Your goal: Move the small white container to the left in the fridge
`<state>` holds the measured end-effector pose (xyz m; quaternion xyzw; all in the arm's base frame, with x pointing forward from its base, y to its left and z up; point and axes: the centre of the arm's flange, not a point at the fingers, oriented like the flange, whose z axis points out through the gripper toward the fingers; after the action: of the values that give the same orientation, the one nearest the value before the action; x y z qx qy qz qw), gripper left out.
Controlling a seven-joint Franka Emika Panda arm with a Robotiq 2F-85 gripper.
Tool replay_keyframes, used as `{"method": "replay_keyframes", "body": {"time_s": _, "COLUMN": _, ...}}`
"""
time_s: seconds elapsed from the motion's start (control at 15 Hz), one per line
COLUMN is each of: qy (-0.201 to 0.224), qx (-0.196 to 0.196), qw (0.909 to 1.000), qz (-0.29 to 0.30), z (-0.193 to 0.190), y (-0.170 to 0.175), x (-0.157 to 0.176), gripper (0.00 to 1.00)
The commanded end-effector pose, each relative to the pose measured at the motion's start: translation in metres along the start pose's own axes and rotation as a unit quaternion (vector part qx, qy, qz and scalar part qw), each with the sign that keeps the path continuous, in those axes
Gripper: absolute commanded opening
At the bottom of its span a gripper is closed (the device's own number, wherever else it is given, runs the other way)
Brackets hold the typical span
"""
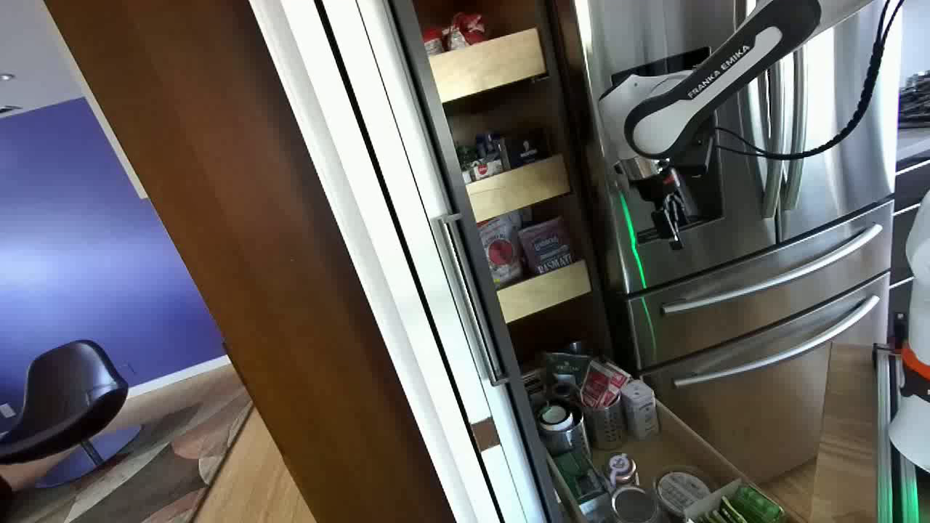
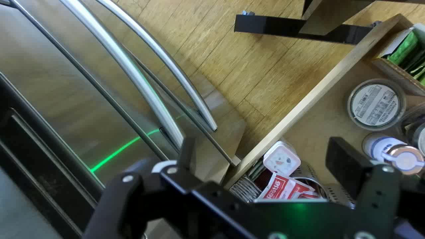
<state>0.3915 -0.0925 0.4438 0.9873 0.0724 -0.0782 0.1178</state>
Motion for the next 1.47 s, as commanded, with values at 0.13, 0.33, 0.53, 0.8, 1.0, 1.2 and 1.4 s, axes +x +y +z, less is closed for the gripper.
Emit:
{"method": "replay_keyframes", "body": {"time_s": 0.13, "qy": 0.0, "qx": 0.0, "qw": 1.0, "qz": 0.0, "z": 0.0, "y": 0.0, "x": 0.0, "gripper": 1.0}}
{"method": "replay_keyframes", "body": {"time_s": 0.33, "qy": 0.0, "qx": 0.0, "qw": 1.0, "qz": 0.0, "z": 0.0, "y": 0.0, "x": 0.0, "gripper": 1.0}}
{"method": "replay_keyframes", "body": {"time_s": 0.53, "qy": 0.0, "qx": 0.0, "qw": 1.0, "qz": 0.0, "z": 0.0, "y": 0.0, "x": 0.0, "gripper": 1.0}}
{"method": "replay_keyframes", "body": {"time_s": 0.8, "qy": 0.005, "qx": -0.015, "qw": 0.9969, "qz": -0.077, "z": 0.012, "y": -0.026, "x": 0.015, "gripper": 1.0}}
{"method": "replay_keyframes", "body": {"time_s": 1.0, "qy": 0.031, "qx": -0.003, "qw": 0.9869, "qz": -0.159, "z": 0.039, "y": -0.063, "x": 0.033, "gripper": 1.0}}
{"method": "replay_keyframes", "body": {"time_s": 1.2, "qy": 0.047, "qx": 0.025, "qw": 0.975, "qz": -0.216, "z": 0.085, "y": -0.09, "x": 0.041, "gripper": 1.0}}
{"method": "replay_keyframes", "body": {"time_s": 1.4, "qy": 0.07, "qx": 0.035, "qw": 0.9667, "qz": -0.243, "z": 0.137, "y": -0.102, "x": 0.039, "gripper": 1.0}}
